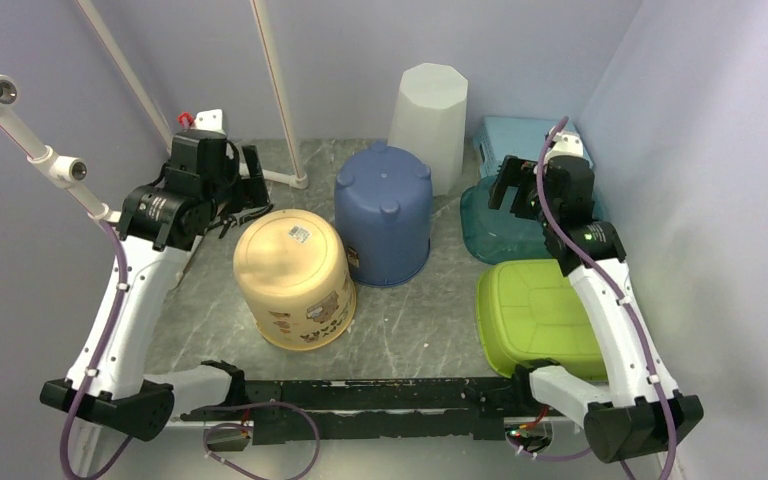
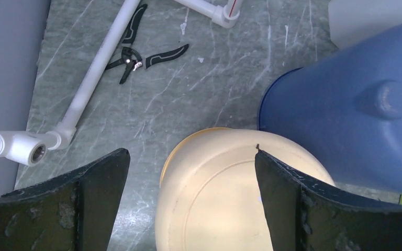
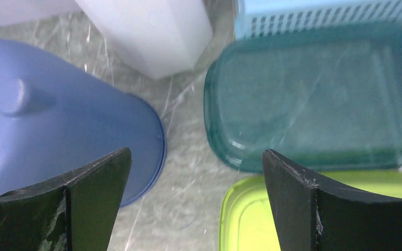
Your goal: Turn the large container upside down
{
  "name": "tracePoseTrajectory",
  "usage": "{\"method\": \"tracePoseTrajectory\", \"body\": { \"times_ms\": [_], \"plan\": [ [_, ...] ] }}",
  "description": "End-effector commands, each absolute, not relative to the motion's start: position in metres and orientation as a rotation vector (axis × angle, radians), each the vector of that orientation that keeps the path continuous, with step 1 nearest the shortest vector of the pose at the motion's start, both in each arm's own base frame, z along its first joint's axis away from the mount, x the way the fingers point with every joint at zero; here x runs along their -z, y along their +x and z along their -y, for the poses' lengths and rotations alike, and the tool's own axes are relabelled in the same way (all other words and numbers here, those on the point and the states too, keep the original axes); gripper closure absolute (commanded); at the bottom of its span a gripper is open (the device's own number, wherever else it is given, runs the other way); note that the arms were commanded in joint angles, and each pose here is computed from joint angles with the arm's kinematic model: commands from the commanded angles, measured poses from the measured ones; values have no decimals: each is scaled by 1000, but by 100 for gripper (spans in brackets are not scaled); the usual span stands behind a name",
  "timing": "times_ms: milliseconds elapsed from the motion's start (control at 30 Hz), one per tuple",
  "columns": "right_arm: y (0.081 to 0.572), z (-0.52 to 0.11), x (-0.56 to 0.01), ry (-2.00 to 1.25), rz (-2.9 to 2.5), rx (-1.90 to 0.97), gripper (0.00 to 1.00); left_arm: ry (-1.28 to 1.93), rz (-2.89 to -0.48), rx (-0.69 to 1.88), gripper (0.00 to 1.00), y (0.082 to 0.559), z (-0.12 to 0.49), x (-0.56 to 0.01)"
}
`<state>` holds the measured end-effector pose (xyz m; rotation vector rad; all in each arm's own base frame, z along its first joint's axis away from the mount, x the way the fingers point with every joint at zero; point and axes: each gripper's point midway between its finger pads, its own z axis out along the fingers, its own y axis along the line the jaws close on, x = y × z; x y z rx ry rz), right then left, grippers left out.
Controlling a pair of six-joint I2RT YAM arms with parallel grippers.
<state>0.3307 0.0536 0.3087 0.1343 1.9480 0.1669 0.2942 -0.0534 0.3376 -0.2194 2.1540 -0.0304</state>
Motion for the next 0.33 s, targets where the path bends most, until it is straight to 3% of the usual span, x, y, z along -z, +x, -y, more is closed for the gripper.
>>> {"method": "tracePoseTrajectory", "body": {
  "times_ms": [0, 133, 300],
  "plan": [
    [314, -70, -299, 235, -2057, -349, 0, -230, -2105, 108, 5, 289, 55, -357],
    [307, -50, -303, 374, -1962, -288, 0, -294, -2048, 151, 5, 270, 49, -367],
    [296, -57, -304, 289, -1953, -330, 0, -327, -2033, 157, 5, 253, 43, -375]
  ]
}}
